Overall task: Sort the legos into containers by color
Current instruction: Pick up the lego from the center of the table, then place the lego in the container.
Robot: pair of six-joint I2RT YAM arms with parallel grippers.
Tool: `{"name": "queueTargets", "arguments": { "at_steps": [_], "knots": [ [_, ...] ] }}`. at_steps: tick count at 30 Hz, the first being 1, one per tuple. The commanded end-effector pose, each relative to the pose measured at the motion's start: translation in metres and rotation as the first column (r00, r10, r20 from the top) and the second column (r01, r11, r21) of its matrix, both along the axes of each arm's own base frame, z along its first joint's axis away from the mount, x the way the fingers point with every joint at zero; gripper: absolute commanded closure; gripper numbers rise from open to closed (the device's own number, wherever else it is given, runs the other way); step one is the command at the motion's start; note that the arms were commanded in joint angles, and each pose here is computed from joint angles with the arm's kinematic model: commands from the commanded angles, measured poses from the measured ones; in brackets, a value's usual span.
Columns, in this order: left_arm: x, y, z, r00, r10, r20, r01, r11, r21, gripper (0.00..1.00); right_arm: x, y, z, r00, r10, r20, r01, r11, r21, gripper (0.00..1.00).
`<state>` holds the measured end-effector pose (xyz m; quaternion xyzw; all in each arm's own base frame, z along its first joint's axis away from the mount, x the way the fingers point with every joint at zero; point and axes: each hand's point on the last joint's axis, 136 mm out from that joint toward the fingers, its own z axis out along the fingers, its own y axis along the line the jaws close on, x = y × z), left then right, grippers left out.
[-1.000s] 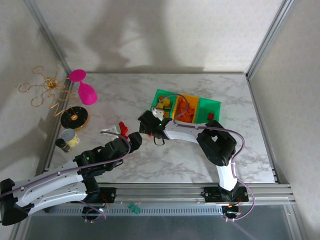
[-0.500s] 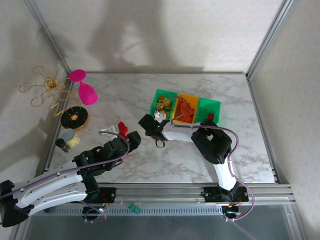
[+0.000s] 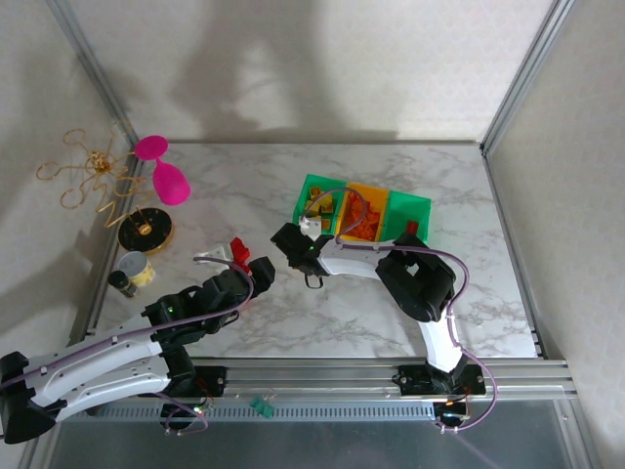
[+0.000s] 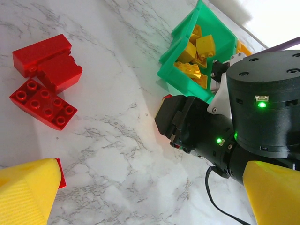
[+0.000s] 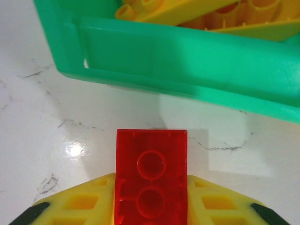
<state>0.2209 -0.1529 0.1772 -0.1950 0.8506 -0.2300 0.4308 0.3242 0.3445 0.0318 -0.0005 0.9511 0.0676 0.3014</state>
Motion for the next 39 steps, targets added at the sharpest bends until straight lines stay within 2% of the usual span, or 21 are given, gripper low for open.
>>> {"name": "queueTargets", "arguments": {
  "at_steps": [1,6,10,19,24,31,39],
  "knots": [
    [0.0,0.006,-0.001,0.999,0.038,-0.02,-0.039,0.999,-0.02,0.0,-0.002,0.007,0.029,0.998,0.052,0.04,-0.054,0.998,0.044,0.73],
    [0.002,0.0,0.008,1.0,0.026,-0.013,-0.026,0.999,-0.032,0.0,-0.009,0.001,0.068,0.991,0.1,0.091,-0.108,0.99,0.086,0.75],
    [0.006,-0.012,0.016,1.0,-0.009,-0.006,0.009,0.999,-0.05,0.0,-0.008,-0.02,0.097,0.987,0.095,0.132,-0.108,0.99,0.09,0.74],
    [0.016,-0.058,0.024,0.989,-0.143,0.026,0.144,0.987,-0.073,0.0,0.014,-0.118,0.132,0.985,-0.064,0.161,0.049,0.994,0.095,0.72],
    [0.023,-0.085,0.027,0.978,-0.207,0.035,0.209,0.976,-0.06,0.0,0.033,-0.179,0.13,0.971,-0.178,0.157,0.169,0.983,0.068,0.71],
    [0.031,-0.109,0.025,0.968,-0.25,0.028,0.251,0.967,-0.047,0.0,0.062,-0.232,0.107,0.955,-0.273,0.117,0.268,0.962,0.051,0.7],
    [0.035,-0.114,0.021,0.969,-0.247,0.021,0.247,0.969,-0.029,0.0,0.091,-0.261,0.078,0.945,-0.318,0.073,0.315,0.947,0.059,0.7]
  ]
}}
